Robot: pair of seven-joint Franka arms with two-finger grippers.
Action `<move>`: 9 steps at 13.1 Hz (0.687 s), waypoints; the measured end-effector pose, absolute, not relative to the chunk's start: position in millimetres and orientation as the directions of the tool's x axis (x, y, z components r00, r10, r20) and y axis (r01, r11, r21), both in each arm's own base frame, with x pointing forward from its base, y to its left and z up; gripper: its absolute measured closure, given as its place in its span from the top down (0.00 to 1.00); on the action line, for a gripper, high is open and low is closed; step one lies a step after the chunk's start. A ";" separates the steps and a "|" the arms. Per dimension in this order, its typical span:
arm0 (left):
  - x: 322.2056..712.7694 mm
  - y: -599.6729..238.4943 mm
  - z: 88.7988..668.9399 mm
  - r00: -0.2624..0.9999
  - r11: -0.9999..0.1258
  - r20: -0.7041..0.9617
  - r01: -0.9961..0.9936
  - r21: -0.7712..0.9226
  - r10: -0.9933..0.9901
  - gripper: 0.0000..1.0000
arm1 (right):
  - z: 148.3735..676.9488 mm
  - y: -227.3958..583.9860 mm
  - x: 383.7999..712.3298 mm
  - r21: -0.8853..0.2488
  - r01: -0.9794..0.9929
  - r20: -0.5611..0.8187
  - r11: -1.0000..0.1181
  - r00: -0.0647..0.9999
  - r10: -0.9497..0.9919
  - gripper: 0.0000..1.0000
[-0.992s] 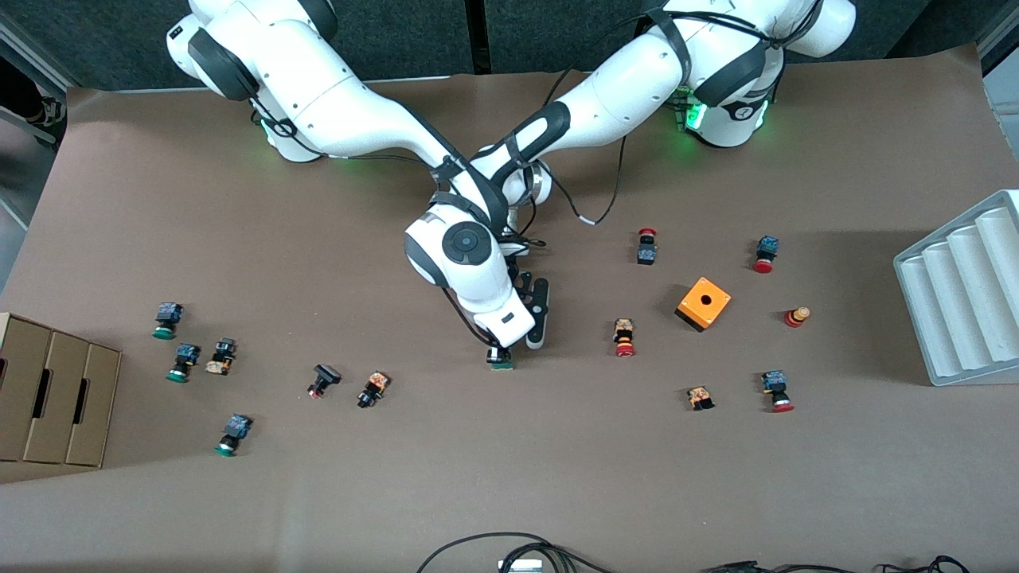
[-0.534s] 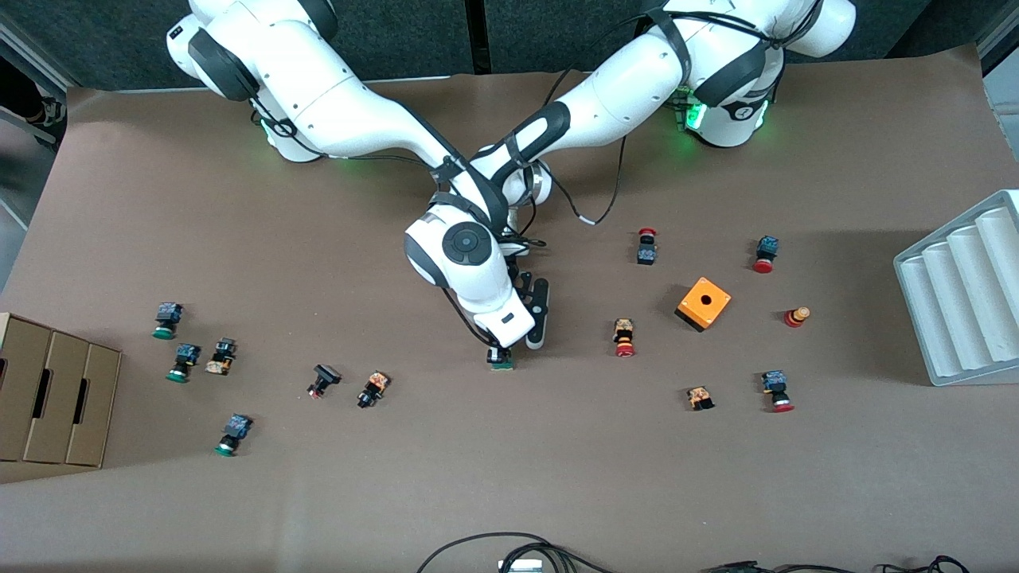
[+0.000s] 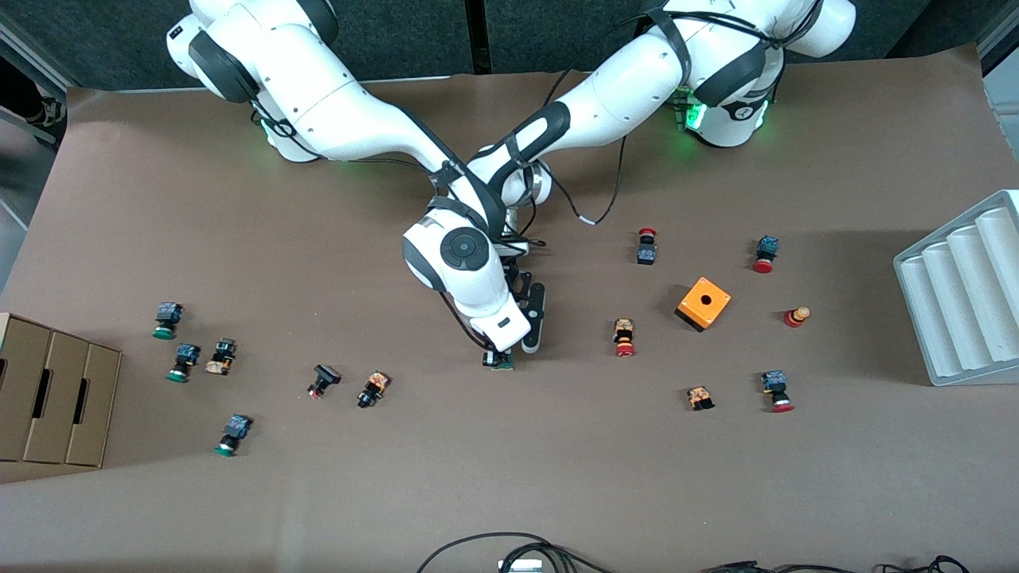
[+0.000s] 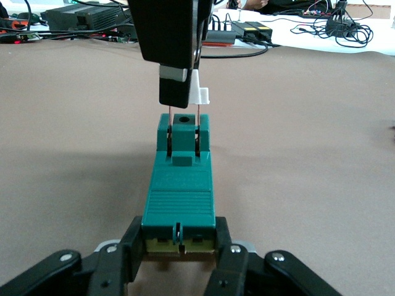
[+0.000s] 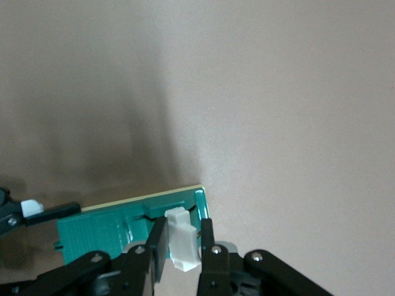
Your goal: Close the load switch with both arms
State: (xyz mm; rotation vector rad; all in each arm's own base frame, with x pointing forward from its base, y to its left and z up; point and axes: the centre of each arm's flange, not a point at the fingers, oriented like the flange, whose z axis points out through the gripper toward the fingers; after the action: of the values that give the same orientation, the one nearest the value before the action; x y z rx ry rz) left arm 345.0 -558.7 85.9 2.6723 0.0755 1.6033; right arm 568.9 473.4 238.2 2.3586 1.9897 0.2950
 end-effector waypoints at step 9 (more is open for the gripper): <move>345.0 -558.7 85.9 0.470 -0.999 0.881 0.029 0.046 0.054 0.49 | 238.5 470.5 573.9 0.167 0.968 0.132 -0.185 0.164 0.978 0.28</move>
State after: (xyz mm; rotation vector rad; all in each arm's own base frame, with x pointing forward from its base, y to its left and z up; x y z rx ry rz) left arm 345.0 -558.7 85.9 2.6723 0.0754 1.6033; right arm 573.9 470.5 238.5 2.3634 1.9768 0.3245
